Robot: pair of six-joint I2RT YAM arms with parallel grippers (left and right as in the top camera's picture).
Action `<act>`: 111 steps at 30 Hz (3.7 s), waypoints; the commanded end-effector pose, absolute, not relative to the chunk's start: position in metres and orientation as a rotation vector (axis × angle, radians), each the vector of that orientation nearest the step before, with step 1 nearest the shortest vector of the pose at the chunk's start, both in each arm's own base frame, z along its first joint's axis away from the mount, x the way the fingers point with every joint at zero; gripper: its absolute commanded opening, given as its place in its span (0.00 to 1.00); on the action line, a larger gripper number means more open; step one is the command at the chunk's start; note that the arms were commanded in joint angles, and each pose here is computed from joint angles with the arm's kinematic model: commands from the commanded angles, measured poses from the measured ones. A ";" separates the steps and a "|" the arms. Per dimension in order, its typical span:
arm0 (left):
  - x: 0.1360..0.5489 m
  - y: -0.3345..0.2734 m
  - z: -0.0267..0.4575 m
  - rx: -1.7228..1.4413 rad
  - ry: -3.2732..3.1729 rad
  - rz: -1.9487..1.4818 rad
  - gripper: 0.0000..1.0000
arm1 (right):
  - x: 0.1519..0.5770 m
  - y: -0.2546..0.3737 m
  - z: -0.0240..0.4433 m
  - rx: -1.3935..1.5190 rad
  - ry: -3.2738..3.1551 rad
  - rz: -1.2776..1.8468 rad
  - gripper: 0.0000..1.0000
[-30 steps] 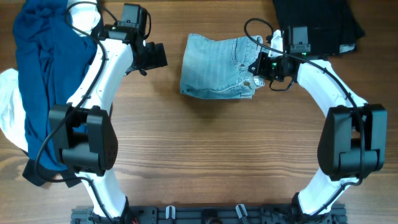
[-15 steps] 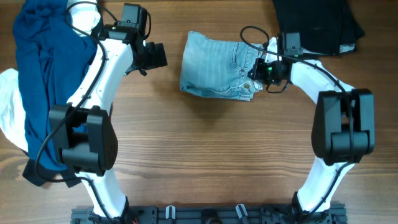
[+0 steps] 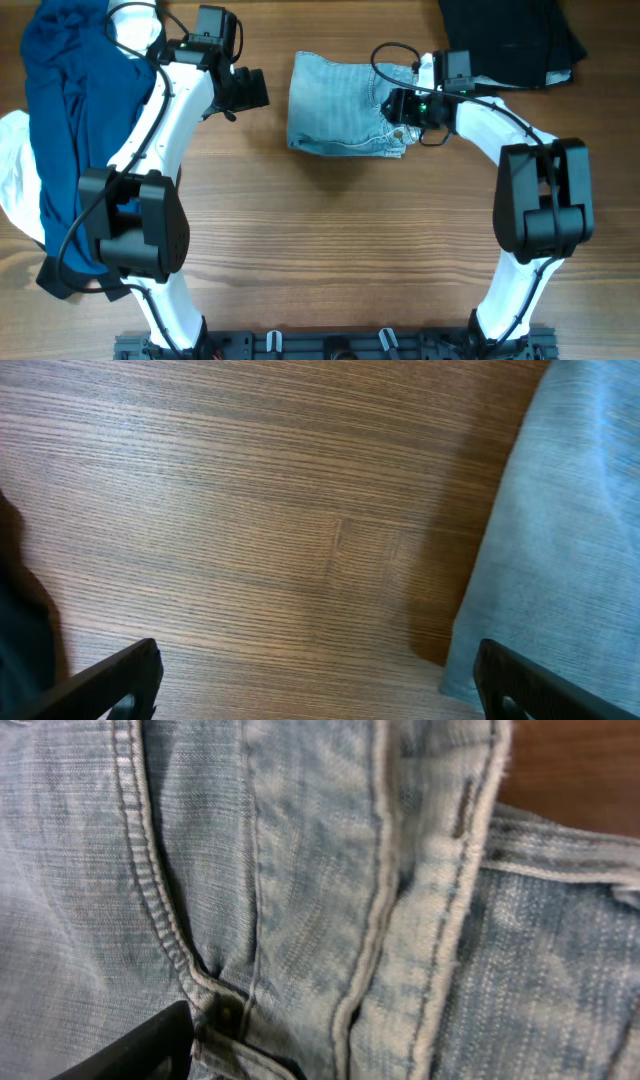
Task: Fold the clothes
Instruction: 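Grasp the folded shorts bundle with the right gripper, then lift and carry the shorts to the black stack at top right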
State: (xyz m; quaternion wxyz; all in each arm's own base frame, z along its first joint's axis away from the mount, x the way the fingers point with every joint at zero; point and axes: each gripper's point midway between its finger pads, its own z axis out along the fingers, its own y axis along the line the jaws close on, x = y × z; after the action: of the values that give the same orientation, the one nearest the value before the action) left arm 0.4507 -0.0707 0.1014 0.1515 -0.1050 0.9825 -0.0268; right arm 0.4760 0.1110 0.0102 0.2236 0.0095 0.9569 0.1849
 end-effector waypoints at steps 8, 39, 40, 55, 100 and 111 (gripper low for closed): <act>0.458 -0.072 0.119 -0.281 2.773 -0.113 1.00 | 0.448 0.119 -0.088 -0.089 2.808 0.155 0.82; 0.459 -0.073 0.119 -0.278 2.769 -0.116 1.00 | 0.459 0.160 -0.001 -0.033 2.630 1.145 0.04; 0.459 -0.073 0.119 -0.278 2.769 -0.116 1.00 | 0.461 0.158 0.011 -0.040 2.602 1.164 0.04; 0.459 -0.073 0.119 -0.278 2.769 -0.116 1.00 | 0.474 0.142 0.218 0.000 2.221 1.096 0.04; 0.462 -0.073 0.121 -0.277 2.752 -0.120 1.00 | 0.587 -0.148 0.238 1.222 1.226 0.670 0.04; 0.470 -0.074 0.124 -0.274 2.721 -0.131 1.00 | 0.597 -0.138 0.156 1.236 1.444 0.610 0.04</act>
State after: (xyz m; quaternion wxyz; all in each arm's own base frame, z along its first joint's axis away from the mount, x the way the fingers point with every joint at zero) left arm 0.4644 -0.0739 0.1063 0.1794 -0.1045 0.9775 -0.0373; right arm 0.5901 -0.1466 0.1381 0.5281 0.5590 0.5901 0.2458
